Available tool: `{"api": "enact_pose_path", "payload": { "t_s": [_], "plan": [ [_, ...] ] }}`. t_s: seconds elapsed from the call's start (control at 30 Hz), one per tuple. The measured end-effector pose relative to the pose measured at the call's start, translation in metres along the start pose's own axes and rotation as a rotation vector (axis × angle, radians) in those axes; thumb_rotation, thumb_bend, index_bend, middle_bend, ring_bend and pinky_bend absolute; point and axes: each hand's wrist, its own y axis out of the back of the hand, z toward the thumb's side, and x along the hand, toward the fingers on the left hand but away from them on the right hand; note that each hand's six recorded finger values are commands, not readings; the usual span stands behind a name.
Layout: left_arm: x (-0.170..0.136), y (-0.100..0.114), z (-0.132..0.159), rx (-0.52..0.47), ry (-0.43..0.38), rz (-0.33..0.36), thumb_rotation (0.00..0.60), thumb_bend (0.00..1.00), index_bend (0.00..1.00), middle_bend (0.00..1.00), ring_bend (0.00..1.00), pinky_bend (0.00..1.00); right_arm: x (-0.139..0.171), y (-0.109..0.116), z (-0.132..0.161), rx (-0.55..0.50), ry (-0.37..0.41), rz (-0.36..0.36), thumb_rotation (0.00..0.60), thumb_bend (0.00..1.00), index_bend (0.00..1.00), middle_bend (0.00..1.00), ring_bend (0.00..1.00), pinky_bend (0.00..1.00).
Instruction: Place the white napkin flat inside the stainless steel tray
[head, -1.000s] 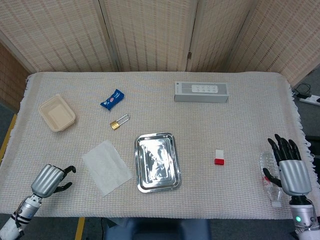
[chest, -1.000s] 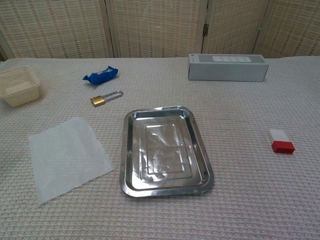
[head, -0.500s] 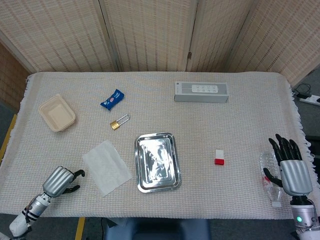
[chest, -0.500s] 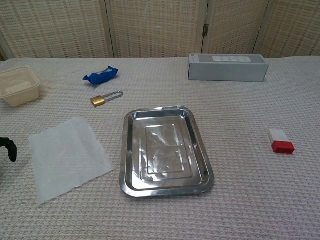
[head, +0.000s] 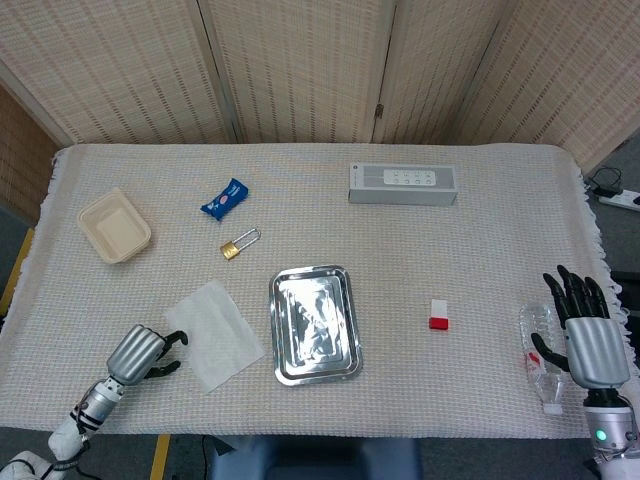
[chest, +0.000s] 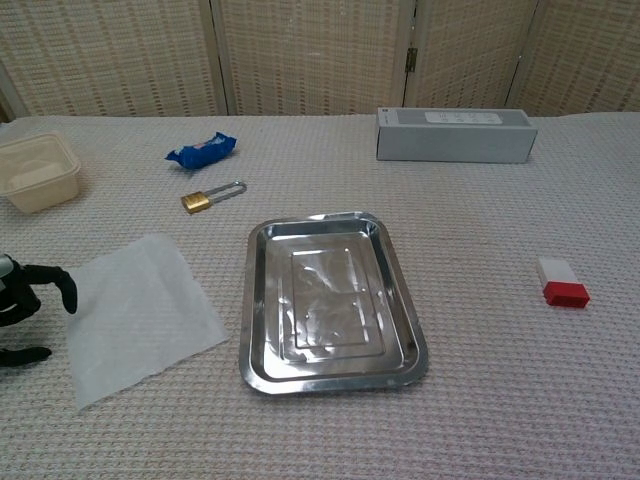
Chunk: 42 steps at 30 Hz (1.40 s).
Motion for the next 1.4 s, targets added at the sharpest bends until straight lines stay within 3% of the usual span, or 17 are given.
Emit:
{"api": "enact_pose_path", "payload": {
  "t_s": [0.33, 0.57, 0.77, 1.07, 1.4],
  "plan": [
    [0.029, -0.008, 0.019, -0.107, -0.015, 0.036, 0.600, 0.24, 0.47, 1.00, 1.00, 1.00, 0.000, 0.001, -0.002, 0.003, -0.008, -0.001, 0.600, 0.33, 0.00, 0.00, 0.00, 0.00],
    [0.036, -0.010, 0.025, -0.165, -0.001, 0.069, 0.600, 0.39, 0.59, 1.00, 0.99, 1.00, 0.001, 0.003, -0.004, 0.002, -0.013, -0.002, 0.600, 0.33, 0.00, 0.00, 0.00, 0.00],
    [0.035, -0.010, 0.025, -0.154, 0.003, 0.081, 0.600, 0.48, 0.63, 1.00, 0.99, 1.00, 0.002, 0.004, -0.004, 0.001, -0.012, 0.000, 0.600, 0.33, 0.00, 0.00, 0.00, 0.00],
    [0.034, 0.003, 0.026, -0.158, -0.014, 0.138, 0.600, 0.50, 0.62, 1.00, 0.99, 1.00, 0.002, 0.002, -0.002, 0.005, -0.006, 0.011, 0.600, 0.33, 0.00, 0.00, 0.00, 0.00],
    [0.039, 0.032, 0.025, -0.111, -0.049, 0.250, 0.600, 0.51, 0.63, 1.00, 1.00, 1.00, 0.005, 0.007, -0.002, 0.001, -0.003, 0.000, 0.600, 0.33, 0.00, 0.00, 0.00, 0.00]
  ]
}}
